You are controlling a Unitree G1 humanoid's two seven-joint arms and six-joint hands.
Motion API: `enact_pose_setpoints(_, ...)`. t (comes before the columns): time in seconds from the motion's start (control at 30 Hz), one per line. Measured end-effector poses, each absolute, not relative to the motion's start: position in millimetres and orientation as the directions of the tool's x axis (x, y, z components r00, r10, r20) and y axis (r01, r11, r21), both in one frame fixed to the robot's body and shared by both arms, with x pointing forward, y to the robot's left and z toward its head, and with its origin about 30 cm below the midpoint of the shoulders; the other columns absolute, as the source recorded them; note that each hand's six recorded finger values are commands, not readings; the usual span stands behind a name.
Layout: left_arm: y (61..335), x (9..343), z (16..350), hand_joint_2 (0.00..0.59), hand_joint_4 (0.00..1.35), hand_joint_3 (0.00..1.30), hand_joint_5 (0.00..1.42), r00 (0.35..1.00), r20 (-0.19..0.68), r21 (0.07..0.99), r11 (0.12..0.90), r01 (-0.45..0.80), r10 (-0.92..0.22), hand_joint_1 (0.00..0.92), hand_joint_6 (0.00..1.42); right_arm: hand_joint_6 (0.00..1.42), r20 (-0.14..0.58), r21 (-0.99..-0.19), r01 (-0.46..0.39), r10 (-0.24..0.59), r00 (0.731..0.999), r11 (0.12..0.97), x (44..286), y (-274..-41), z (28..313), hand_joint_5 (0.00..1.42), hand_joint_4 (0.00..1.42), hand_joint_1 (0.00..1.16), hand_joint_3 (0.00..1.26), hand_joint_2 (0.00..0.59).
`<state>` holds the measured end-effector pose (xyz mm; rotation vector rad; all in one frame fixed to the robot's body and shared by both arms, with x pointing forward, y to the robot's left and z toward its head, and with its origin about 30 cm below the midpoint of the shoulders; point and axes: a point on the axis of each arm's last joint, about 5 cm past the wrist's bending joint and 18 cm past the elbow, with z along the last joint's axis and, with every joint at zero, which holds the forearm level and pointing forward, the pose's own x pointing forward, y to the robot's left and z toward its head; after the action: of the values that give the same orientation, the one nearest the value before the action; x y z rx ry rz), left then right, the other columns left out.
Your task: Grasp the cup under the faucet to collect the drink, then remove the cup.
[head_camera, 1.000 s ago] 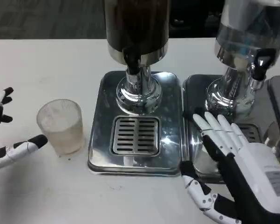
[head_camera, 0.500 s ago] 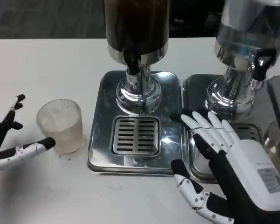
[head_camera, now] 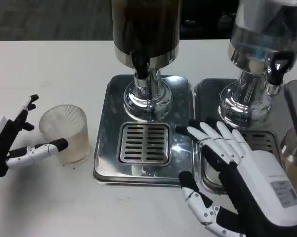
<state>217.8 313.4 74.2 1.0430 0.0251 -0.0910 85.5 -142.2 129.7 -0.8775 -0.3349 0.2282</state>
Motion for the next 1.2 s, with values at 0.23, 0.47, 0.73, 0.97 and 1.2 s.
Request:
enact_pose_setpoints(0.23, 306, 222, 72, 0.0, 0.1, 0.06, 0.33, 0.993, -0.08, 0.856, 0.505, 0.112, -0.085, 0.171, 0.31, 0.0, 0.186, -0.789, -0.054, 0.321, 0.929, 0.613, 84, -142, 129, 0.04, 0.1, 0.32, 0.2, 0.502)
enact_pose_setpoints(0.47, 303, 226, 73, 0.0, 0.1, 0.06, 0.33, 0.991, -0.086, 0.859, 0.497, 0.125, -0.102, 0.17, 0.31, 0.0, 0.183, -0.786, -0.052, 0.312, 0.932, 0.616, 83, -141, 128, 0.04, 0.11, 0.33, 0.21, 0.51)
enact_pose_setpoints(0.73, 300, 231, 73, 0.008, 0.1, 0.06, 0.33, 0.989, -0.099, 0.864, 0.484, 0.139, -0.108, 0.202, 0.31, 0.0, 0.185, -0.78, -0.05, 0.306, 0.934, 0.623, 82, -140, 128, 0.05, 0.11, 0.33, 0.22, 0.511)
enact_pose_setpoints(0.97, 293, 233, 70, 0.019, 0.12, 0.07, 0.34, 0.988, -0.105, 0.863, 0.483, 0.149, -0.116, 0.25, 0.33, 0.0, 0.185, -0.776, -0.046, 0.296, 0.937, 0.629, 82, -140, 127, 0.05, 0.12, 0.33, 0.23, 0.511)
enact_pose_setpoints(1.2, 286, 234, 66, 0.03, 0.14, 0.1, 0.35, 0.989, -0.089, 0.859, 0.493, 0.137, -0.12, 0.268, 0.34, 0.0, 0.175, -0.769, -0.045, 0.278, 0.944, 0.637, 80, -139, 126, 0.06, 0.14, 0.33, 0.25, 0.511)
